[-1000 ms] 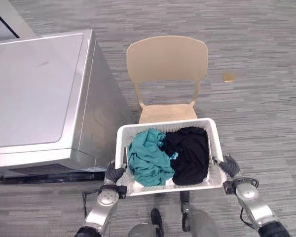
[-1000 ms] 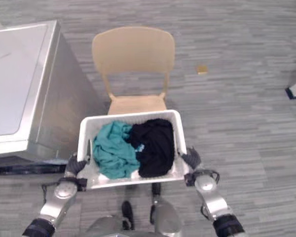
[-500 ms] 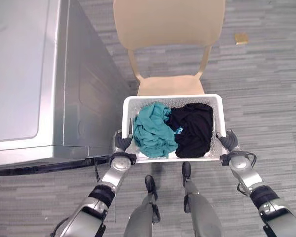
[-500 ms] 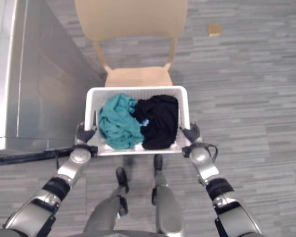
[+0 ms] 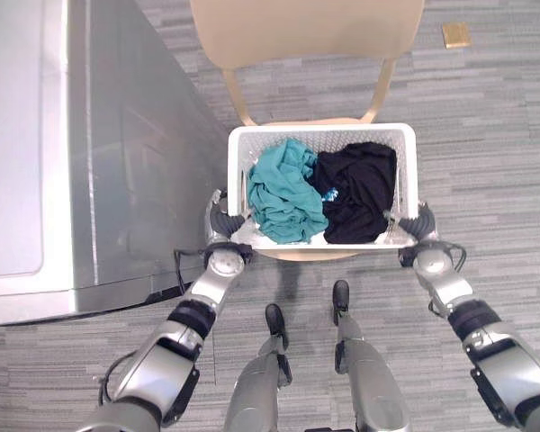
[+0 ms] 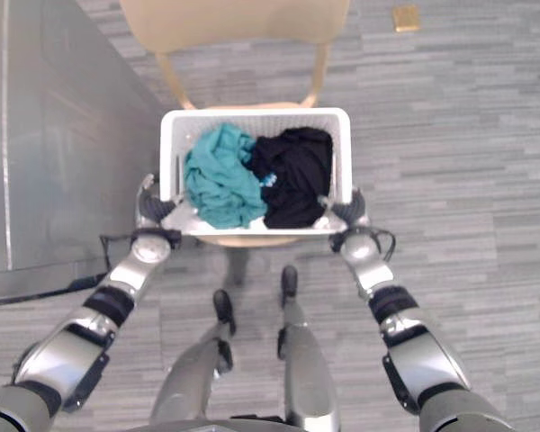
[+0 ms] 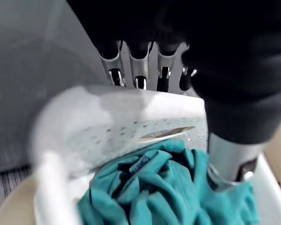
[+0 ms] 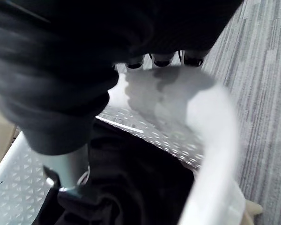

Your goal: Grab the laundry basket,head to the washer,open it,put in the laundry and shut it.

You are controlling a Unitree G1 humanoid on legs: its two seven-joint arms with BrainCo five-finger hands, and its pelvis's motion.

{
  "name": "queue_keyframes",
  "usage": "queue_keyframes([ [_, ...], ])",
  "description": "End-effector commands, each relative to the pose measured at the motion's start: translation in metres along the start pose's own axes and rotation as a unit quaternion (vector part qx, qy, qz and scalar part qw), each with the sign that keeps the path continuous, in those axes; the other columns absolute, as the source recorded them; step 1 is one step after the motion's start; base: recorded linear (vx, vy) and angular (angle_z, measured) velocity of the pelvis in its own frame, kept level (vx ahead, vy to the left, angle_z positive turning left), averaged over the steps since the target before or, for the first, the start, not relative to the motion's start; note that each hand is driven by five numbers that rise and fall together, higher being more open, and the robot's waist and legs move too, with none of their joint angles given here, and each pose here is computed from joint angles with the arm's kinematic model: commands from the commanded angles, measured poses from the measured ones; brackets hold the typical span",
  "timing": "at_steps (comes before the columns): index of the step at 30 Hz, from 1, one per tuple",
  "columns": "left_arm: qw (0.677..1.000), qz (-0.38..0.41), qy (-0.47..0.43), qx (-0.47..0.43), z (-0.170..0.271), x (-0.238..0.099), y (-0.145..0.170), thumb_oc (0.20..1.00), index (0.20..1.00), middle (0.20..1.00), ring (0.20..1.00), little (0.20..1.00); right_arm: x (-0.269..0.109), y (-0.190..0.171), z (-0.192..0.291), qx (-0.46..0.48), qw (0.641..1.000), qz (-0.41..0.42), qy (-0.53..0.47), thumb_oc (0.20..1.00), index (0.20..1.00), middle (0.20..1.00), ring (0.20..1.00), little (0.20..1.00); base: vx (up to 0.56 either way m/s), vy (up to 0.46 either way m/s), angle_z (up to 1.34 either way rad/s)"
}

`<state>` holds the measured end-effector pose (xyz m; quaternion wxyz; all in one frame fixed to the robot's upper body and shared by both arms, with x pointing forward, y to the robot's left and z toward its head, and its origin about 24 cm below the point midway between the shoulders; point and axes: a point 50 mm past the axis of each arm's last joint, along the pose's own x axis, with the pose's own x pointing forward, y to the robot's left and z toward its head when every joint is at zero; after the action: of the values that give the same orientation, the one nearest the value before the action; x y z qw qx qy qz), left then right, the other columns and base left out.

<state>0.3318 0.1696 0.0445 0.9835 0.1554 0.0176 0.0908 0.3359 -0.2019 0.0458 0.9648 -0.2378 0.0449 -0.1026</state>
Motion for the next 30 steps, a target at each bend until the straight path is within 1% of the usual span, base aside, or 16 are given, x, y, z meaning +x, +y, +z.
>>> queue_keyframes([
  [1, 0.999, -0.034, -0.013, -0.039, -0.003, -0.016, -0.018, 1.000, 1.000, 1.000, 1.000, 1.000, -0.018, 0.009, -0.004, 0.031, 0.999, 0.023, -0.030, 1.000, 1.000, 1.000, 1.000, 1.000, 0.09, -0.012, -0.30],
  [2, 0.999, -0.034, -0.013, -0.039, -0.004, -0.016, -0.018, 1.000, 1.000, 1.000, 1.000, 1.000, -0.018, 0.009, -0.004, 0.031, 0.999, 0.023, -0.030, 1.000, 1.000, 1.000, 1.000, 1.000, 0.08, -0.015, -0.15],
  [7, 0.995, -0.025, 0.031, -0.089, -0.030, -0.039, -0.007, 1.000, 1.000, 1.000, 1.000, 1.000, -0.033, -0.007, -0.032, 0.023, 1.000, 0.018, 0.007, 1.000, 1.000, 1.000, 1.000, 1.000, 0.05, -0.023, 0.20],
  [10, 0.994, -0.026, 0.039, -0.096, -0.037, -0.046, 0.001, 1.000, 1.000, 1.000, 1.000, 1.000, -0.037, -0.019, -0.042, 0.004, 1.000, 0.014, 0.016, 1.000, 1.000, 1.000, 1.000, 1.000, 0.01, -0.014, -0.03],
  [12, 0.994, -0.035, 0.045, -0.089, -0.043, -0.053, 0.010, 1.000, 1.000, 1.000, 1.000, 1.000, -0.041, -0.033, -0.048, -0.010, 1.000, 0.014, 0.020, 1.000, 1.000, 1.000, 1.000, 1.000, -0.01, -0.006, 0.02],
  [14, 0.993, -0.063, 0.054, -0.083, -0.051, -0.061, 0.015, 1.000, 1.000, 1.000, 1.000, 1.000, -0.048, -0.039, -0.058, -0.020, 0.999, 0.028, 0.034, 1.000, 1.000, 1.000, 1.000, 1.000, -0.01, -0.006, 0.02],
  [15, 0.993, -0.064, 0.055, -0.083, -0.052, -0.061, 0.015, 1.000, 1.000, 1.000, 1.000, 1.000, -0.048, -0.039, -0.059, -0.020, 0.999, 0.028, 0.034, 1.000, 1.000, 1.000, 1.000, 1.000, -0.03, -0.001, 0.02],
  [17, 0.991, -0.098, 0.074, -0.044, -0.066, -0.075, 0.026, 1.000, 1.000, 1.000, 1.000, 1.000, -0.061, -0.045, -0.074, -0.039, 0.996, 0.053, 0.057, 1.000, 1.000, 1.000, 1.000, 1.000, -0.01, -0.001, 0.02],
  [18, 0.991, -0.099, 0.075, -0.044, -0.067, -0.075, 0.026, 1.000, 1.000, 1.000, 1.000, 1.000, -0.061, -0.044, -0.075, -0.039, 0.996, 0.054, 0.058, 1.000, 1.000, 1.000, 1.000, 1.000, -0.02, -0.005, 0.03],
  [19, 0.989, -0.110, 0.101, -0.023, -0.081, -0.087, 0.033, 1.000, 1.000, 1.000, 1.000, 1.000, -0.072, -0.044, -0.088, -0.044, 0.993, 0.071, 0.081, 1.000, 1.000, 1.000, 1.000, 1.000, 0.00, 0.000, 0.00],
  [20, 0.989, -0.110, 0.101, -0.022, -0.081, -0.087, 0.033, 1.000, 1.000, 1.000, 1.000, 1.000, -0.072, -0.043, -0.088, -0.044, 0.993, 0.072, 0.081, 1.000, 1.000, 1.000, 1.000, 1.000, 0.00, 0.000, 0.00],
  [23, 0.981, -0.111, 0.159, 0.003, -0.107, -0.109, 0.045, 1.000, 1.000, 1.000, 1.000, 1.000, -0.091, -0.038, -0.109, -0.034, 0.987, 0.095, 0.122, 1.000, 1.000, 1.000, 1.000, 1.000, 0.00, -0.011, 0.12],
  [24, 0.973, -0.106, 0.204, 0.009, -0.126, -0.123, 0.050, 1.000, 1.000, 1.000, 1.000, 1.000, -0.101, -0.031, -0.120, -0.022, 0.983, 0.111, 0.147, 1.000, 1.000, 1.000, 1.000, 1.000, 0.00, -0.011, 0.11],
  [25, 0.973, -0.106, 0.204, 0.009, -0.126, -0.123, 0.050, 1.000, 1.000, 1.000, 1.000, 1.000, -0.101, -0.031, -0.120, -0.022, 0.983, 0.111, 0.146, 1.000, 1.000, 1.000, 1.000, 1.000, -0.01, -0.014, 0.04],
  [27, 0.963, -0.102, 0.250, 0.026, -0.145, -0.139, 0.057, 1.000, 1.000, 1.000, 1.000, 1.000, -0.112, -0.020, -0.130, -0.012, 0.976, 0.135, 0.171, 1.000, 1.000, 1.000, 1.000, 1.000, -0.01, -0.009, 0.02],
  [30, 0.958, -0.084, 0.272, 0.024, -0.153, -0.144, 0.061, 1.000, 1.000, 1.000, 1.000, 1.000, -0.114, -0.014, -0.131, -0.006, 0.975, 0.140, 0.175, 1.000, 1.000, 1.000, 1.000, 1.000, -0.05, -0.038, 0.17],
])
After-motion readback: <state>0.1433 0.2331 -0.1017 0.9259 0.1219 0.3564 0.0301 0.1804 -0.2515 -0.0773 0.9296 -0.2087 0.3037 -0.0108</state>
